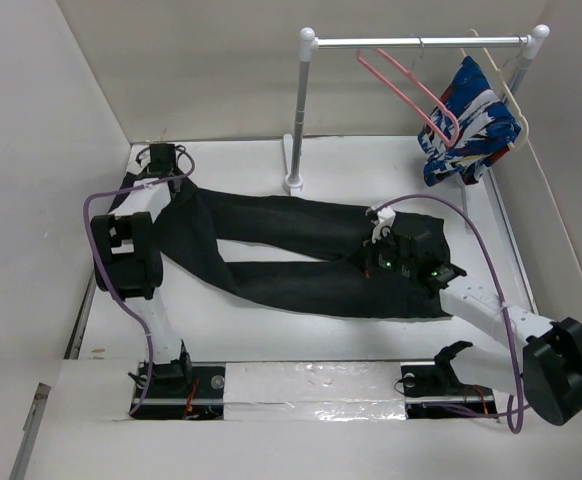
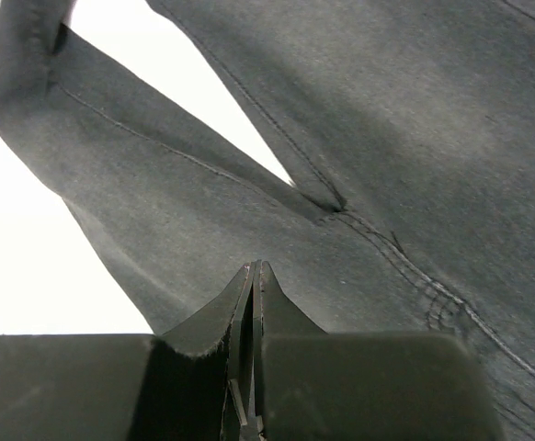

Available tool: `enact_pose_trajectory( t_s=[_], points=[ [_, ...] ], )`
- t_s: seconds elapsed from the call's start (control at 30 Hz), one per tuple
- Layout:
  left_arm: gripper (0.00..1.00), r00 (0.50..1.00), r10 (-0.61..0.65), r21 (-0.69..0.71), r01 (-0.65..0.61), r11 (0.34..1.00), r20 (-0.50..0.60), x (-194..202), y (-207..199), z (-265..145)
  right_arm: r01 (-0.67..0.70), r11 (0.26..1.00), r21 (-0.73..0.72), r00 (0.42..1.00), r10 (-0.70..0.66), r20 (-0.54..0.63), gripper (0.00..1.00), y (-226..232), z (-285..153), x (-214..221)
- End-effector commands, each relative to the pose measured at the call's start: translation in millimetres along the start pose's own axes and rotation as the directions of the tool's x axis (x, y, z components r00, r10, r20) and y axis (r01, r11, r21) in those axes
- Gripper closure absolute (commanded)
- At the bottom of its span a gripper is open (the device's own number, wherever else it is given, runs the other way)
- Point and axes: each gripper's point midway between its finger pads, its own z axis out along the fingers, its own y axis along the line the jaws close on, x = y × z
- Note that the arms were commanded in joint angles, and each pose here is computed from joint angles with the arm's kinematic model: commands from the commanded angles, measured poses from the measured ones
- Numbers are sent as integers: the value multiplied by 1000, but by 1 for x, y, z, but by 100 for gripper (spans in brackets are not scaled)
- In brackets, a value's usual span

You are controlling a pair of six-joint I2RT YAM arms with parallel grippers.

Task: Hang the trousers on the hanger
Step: Flatten out the trousers at the center of the board.

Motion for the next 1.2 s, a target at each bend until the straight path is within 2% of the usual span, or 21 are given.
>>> enact_pose_trajectory(
  t_s=[0.0, 0.03, 0.13, 0.3, 0.4, 0.43, 0.5, 0.53, 0.57, 0.67, 0.77, 0.83, 0.9, 1.17],
  points=[
    [69, 1000, -5, -114, 6, 993, 9, -8, 28, 7, 50, 999, -12, 993, -49, 103, 95, 8, 3, -37],
    [62, 1000, 8, -111, -7, 994, 9, -10, 26, 9, 52, 999, -14, 993, -50, 107, 94, 9, 4, -39],
    [57, 999, 33, -77, -32, 996, 5, -16, 16, 10, 65, 997, -32, 991, -61, 117, 94, 18, 3, -44],
    [57, 994, 55, 38, -59, 998, 93, -50, -16, -28, 123, 992, -32, 979, -116, 168, 94, 33, -9, -65],
    [58, 988, -5, 101, -11, 995, 156, -74, -15, -50, 149, 989, -13, 973, -144, 182, 94, 34, -14, -70],
    [63, 989, -15, 128, -3, 992, 145, -74, -16, -53, 152, 988, -13, 971, -147, 188, 94, 34, -15, -70],
    [81, 993, -13, 106, 1, 994, 114, -69, -9, -46, 157, 987, -14, 968, -151, 202, 94, 35, -16, -71],
    [97, 994, 0, 97, -10, 995, 106, -71, -9, -43, 155, 988, -18, 968, -148, 204, 94, 35, -16, -69],
    [100, 998, 6, 64, -10, 998, 63, -61, -2, -27, 158, 987, -21, 966, -150, 212, 95, 36, -16, -70],
    [100, 1000, 7, -3, -7, 1000, 11, -47, 13, -9, 162, 986, -34, 966, -152, 209, 95, 38, -17, -68],
    [99, 1000, -18, -2, 18, 1000, 2, -43, 24, 2, 163, 986, -39, 966, -152, 208, 95, 38, -18, -65],
    [84, 1000, -26, 48, 26, 998, -10, -42, 19, 6, 165, 985, -44, 965, -152, 215, 95, 39, -17, -64],
    [80, 1000, -24, 57, 25, 998, -16, -41, 17, 11, 161, 985, -58, 966, -145, 216, 95, 40, -15, -62],
    [78, 998, -49, 2, 49, 999, -46, -38, 34, 38, 163, 984, -72, 971, -147, 186, 95, 39, -7, -54]
  ],
)
